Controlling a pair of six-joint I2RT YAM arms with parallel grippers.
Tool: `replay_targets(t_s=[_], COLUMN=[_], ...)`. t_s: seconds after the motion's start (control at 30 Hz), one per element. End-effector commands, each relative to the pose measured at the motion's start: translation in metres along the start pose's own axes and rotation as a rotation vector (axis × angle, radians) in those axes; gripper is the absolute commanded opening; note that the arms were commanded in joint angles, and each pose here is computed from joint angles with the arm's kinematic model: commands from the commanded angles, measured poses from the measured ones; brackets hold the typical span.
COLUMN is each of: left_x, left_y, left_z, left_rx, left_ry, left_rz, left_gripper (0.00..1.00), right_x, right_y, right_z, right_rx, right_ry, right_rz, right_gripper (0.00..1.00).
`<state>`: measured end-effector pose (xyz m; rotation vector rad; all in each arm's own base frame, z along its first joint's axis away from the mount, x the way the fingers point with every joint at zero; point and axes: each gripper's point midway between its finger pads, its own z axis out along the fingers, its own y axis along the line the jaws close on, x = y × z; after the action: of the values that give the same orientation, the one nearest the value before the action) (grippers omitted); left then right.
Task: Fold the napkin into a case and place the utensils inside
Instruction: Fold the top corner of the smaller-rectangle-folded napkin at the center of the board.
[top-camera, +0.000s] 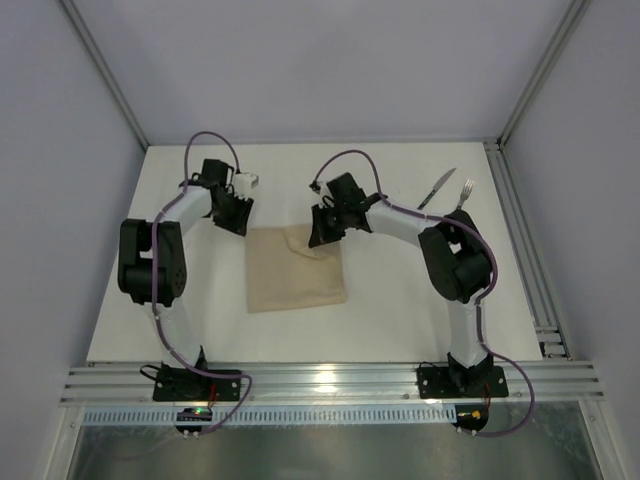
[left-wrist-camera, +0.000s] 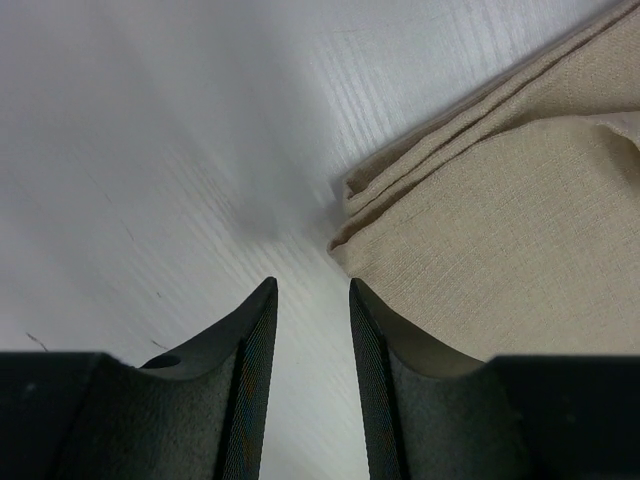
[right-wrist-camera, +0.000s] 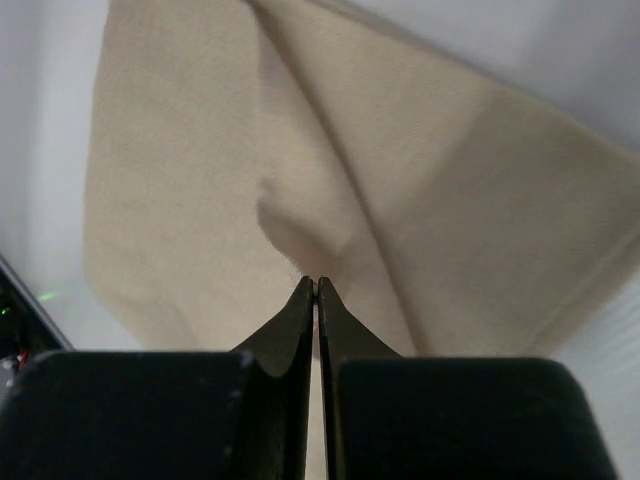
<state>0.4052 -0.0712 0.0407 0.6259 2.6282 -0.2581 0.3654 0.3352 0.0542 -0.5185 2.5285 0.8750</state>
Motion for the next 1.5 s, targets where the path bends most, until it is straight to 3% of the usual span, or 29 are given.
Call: replay_targets(t_s=[0.0,0.3,0.6,1.03,1.33,1.47], left_x=[-0.009,0.021,0.018,0.01,0.011,0.01], left_y=[0.005,0.005,0.005,0.0,0.002,0.004], left_z=[-0.024,-0.021,-0.011,-0.002,-0.002,-0.005], left_rx=[-0.028,-0.029,-0.015,0.031,0.024,0.013], left_ry=[-0.036,0.024,0.022,0.014,0.017,0.016], left_rz=[-0.005,-0.012,-0.028,-0.045,-0.046,-0.043], left_gripper=[0.38,0.37,0.37,0.36,0.36,0.36], right_x=[-0.002,0.033,0.071,0.096,0.086,0.09], right_y=[0.058,0.116,0.176,0.181,0.192,0.201], right_z=[-0.006,0.001,0.019,0.049,0.049,0.049], right_rx=[-0.125,-0.221,-0.306,-0.305,-0.348,-0.41], right_ry=[-0.033,0.068,0.19,0.292,0.262,0.298], right_rz=[-0.042,-0.124,-0.161,-0.074,-0.083,-0.09], right_gripper=[0.04,0.04,0.04,0.04,0.04,0.15])
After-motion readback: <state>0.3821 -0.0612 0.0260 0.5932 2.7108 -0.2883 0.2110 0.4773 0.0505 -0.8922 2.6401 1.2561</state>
